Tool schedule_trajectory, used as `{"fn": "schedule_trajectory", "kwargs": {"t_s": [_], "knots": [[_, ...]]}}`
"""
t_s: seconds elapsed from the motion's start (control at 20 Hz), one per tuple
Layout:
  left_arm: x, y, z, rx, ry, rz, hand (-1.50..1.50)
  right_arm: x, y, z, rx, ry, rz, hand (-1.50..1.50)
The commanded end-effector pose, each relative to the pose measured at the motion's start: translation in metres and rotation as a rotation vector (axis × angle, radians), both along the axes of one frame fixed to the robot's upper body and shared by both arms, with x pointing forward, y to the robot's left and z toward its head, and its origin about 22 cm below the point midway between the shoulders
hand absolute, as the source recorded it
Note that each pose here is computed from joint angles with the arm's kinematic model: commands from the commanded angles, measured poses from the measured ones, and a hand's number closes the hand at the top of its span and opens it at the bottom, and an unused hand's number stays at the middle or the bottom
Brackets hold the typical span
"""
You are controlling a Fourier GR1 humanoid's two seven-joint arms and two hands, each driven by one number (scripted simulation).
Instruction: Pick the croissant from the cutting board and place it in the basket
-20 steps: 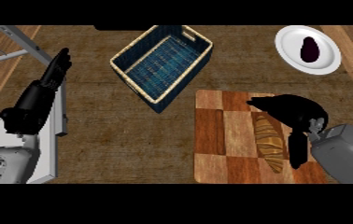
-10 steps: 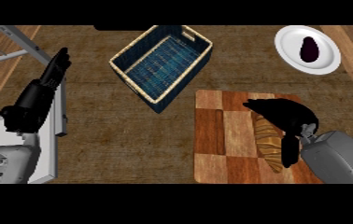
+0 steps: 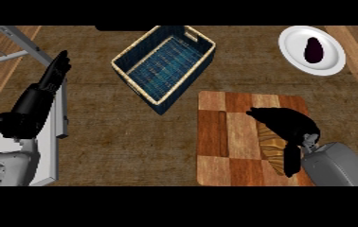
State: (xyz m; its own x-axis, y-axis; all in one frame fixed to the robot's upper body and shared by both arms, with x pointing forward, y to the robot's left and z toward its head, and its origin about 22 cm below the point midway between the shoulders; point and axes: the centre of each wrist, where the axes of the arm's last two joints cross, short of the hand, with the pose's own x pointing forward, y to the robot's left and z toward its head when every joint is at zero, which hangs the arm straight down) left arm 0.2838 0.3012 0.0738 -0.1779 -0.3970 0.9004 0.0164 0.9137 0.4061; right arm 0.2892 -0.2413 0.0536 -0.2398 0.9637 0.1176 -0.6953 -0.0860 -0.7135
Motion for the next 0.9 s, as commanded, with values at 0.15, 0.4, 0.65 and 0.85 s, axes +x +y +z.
{"fn": "schedule_trajectory", "kwargs": {"t_s": [0.15,0.4,0.65,0.85], "knots": [[0.004,-0.017,0.002,0.004,0.005,0.011,0.00,0.004,-0.023,-0.028,-0.021,0.023,-0.035,-1.50],[0.011,-0.013,0.019,-0.007,-0.007,0.007,0.00,0.000,-0.008,-0.031,-0.018,0.004,-0.032,-1.50],[0.004,-0.003,0.016,-0.003,-0.021,0.005,0.00,-0.002,-0.002,-0.053,0.000,0.032,-0.046,1.50],[0.014,-0.012,0.018,-0.006,0.008,-0.007,0.00,0.023,-0.014,-0.047,0.030,0.029,-0.030,1.50]]}}
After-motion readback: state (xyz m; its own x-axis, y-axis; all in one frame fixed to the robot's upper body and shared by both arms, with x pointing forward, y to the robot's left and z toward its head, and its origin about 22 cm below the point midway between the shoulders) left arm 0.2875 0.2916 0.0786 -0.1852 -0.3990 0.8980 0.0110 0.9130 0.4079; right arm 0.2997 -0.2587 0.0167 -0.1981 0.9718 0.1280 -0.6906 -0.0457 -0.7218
